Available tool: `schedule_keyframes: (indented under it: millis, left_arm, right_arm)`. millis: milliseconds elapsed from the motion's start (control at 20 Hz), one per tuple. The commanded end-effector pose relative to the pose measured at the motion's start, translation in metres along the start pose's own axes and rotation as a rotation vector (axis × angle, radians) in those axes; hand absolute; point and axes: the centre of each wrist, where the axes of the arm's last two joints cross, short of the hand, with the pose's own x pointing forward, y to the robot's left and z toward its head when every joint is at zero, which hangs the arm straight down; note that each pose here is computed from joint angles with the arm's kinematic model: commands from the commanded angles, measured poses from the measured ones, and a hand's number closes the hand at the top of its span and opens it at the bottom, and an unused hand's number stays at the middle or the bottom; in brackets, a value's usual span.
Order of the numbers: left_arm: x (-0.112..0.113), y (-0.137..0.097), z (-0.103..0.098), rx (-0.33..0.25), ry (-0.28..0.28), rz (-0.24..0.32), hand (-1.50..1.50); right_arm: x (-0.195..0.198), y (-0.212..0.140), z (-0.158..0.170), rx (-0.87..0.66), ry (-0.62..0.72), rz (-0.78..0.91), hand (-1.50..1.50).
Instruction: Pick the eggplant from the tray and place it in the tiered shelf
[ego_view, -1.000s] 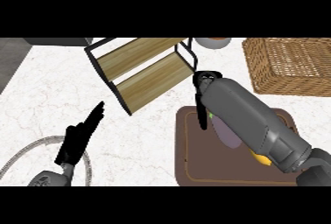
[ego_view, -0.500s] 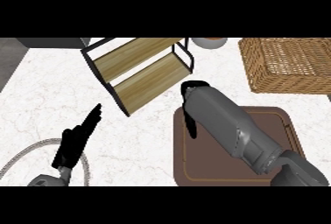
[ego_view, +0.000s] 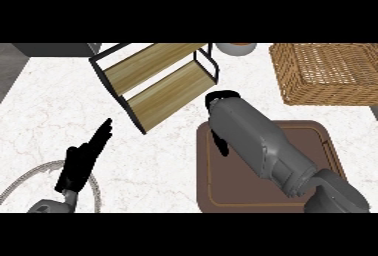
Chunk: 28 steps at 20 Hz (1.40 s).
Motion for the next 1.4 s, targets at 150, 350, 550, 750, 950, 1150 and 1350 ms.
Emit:
schedule_keyframes:
  millis: [150, 350, 550, 750, 950, 1150, 1350]
  left_arm:
    - [-0.013, 0.005, 0.01, 0.0, 0.006, 0.004, 0.0]
    - [-0.008, -0.003, -0.005, 0.009, 0.014, 0.008, 0.0]
    - [0.009, -0.003, -0.007, 0.01, -0.009, 0.004, 0.0]
    - [-0.001, -0.004, -0.006, -0.007, -0.012, 0.018, 0.0]
    - [-0.006, -0.006, 0.0, 0.012, 0.013, -0.011, 0.0]
    - [-0.001, -0.026, -0.003, 0.016, -0.003, -0.005, 0.0]
    - [-0.007, -0.006, 0.009, 0.011, -0.001, 0.008, 0.0]
  right_arm:
    - [0.003, 0.012, -0.007, 0.037, 0.141, 0.088, -1.5]
    - [-0.007, 0.032, -0.032, 0.037, 0.157, 0.111, -1.5]
    - [0.004, 0.022, -0.015, 0.033, 0.155, 0.116, -1.5]
    - [-0.001, 0.055, -0.045, 0.067, 0.161, 0.146, -1.5]
    - [0.0, 0.054, -0.042, 0.057, 0.167, 0.124, -1.5]
    - [-0.012, 0.052, -0.046, 0.08, 0.119, 0.111, 1.5]
    - [-0.019, 0.07, -0.059, 0.076, 0.023, 0.121, 1.5]
